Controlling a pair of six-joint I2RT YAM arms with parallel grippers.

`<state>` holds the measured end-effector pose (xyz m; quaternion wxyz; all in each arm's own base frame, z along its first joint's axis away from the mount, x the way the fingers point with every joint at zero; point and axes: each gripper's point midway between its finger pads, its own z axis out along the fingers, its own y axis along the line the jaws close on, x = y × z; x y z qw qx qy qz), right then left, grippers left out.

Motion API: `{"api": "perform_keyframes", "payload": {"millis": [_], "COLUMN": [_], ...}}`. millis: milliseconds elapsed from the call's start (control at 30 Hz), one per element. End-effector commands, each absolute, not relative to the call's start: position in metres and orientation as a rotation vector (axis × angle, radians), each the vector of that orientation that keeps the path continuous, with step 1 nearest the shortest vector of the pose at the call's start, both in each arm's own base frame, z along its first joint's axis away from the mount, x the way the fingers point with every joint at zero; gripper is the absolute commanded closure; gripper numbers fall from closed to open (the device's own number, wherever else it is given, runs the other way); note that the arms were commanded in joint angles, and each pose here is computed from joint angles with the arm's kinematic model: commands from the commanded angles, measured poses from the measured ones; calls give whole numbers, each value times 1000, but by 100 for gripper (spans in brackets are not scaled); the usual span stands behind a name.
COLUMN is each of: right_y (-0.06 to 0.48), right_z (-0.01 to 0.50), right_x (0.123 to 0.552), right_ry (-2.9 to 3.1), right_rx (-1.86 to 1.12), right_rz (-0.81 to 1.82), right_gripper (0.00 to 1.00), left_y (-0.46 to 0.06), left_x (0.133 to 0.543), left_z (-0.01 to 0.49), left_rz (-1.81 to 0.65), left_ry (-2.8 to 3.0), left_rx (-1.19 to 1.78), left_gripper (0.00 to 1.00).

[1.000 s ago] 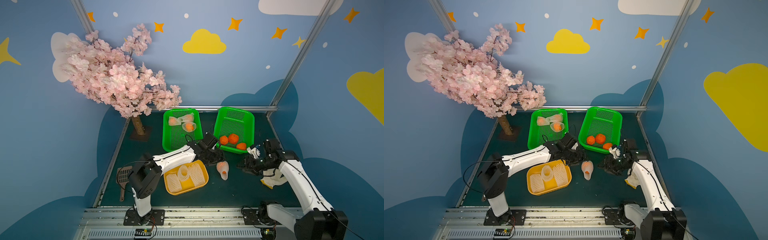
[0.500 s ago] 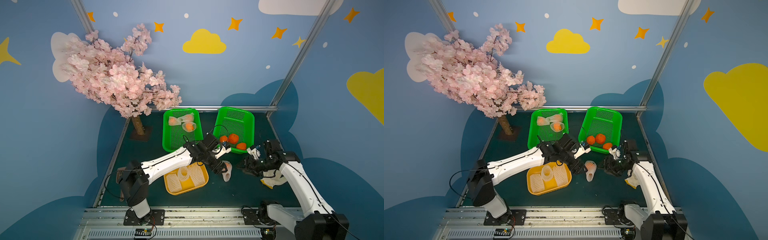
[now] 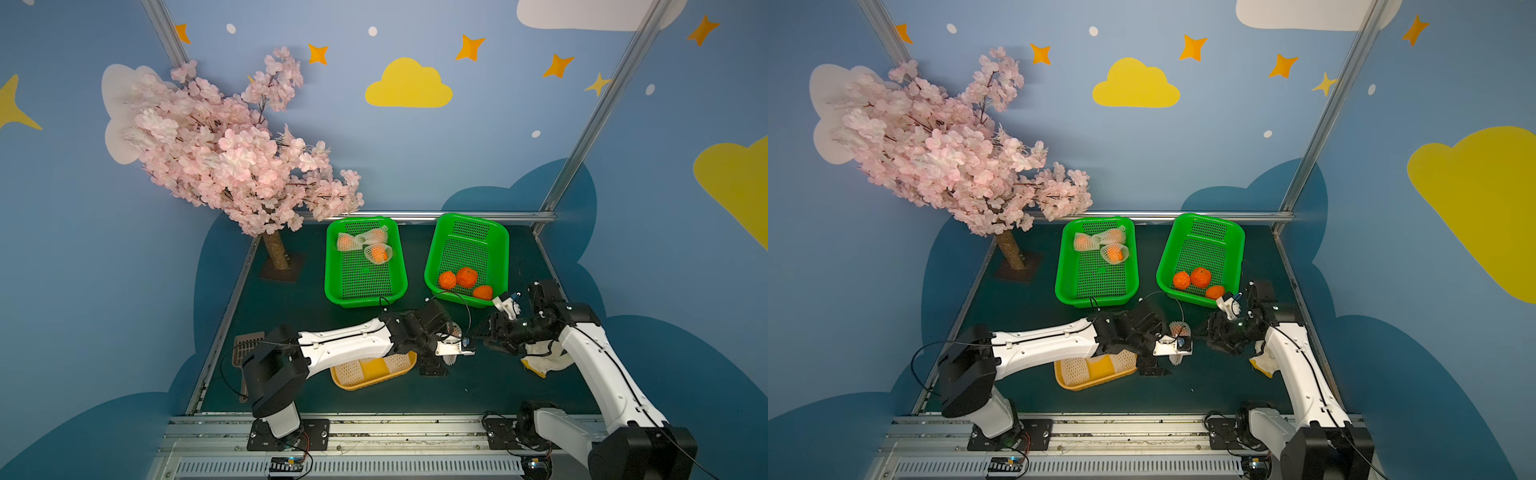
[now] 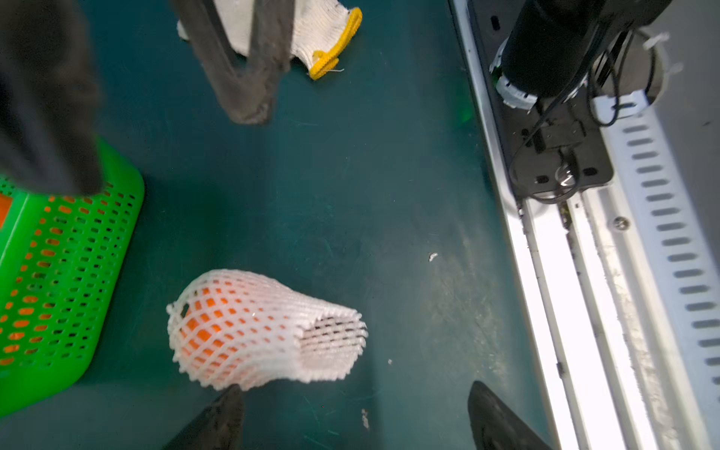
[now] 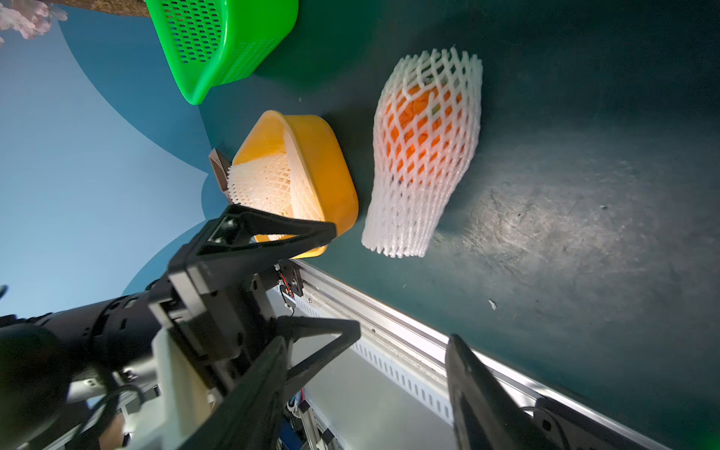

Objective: Remove foam nets from oranges
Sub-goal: Remove the foam net from the orange.

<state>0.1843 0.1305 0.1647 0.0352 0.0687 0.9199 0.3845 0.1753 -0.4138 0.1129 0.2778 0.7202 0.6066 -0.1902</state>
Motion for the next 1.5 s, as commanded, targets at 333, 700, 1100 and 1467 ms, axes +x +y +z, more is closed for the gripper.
{"api": "perform_keyframes", "payload": {"millis": [333, 700, 1100, 1467], "right_y": [133, 135, 137, 129], "right_z": [176, 179, 172, 182], "right_x": [176, 177, 186, 182], "right_ry": [2787, 2752, 2631, 2489], "right_rx": [211, 218, 344, 315], "right_rz": [1250, 1281, 1416, 1347], "right_gripper": [35, 36, 36, 31], "left_y": [-444, -432, -421, -405], "left_x": [235, 274, 269, 285], "left_z": [82, 97, 120, 152], "left_rz": [-183, -180, -542, -1119], "left_ry": [1649, 1944, 2294, 2596], "left_rx": [1811, 1570, 1331, 853], "left_gripper": [19, 76, 88, 89]}}
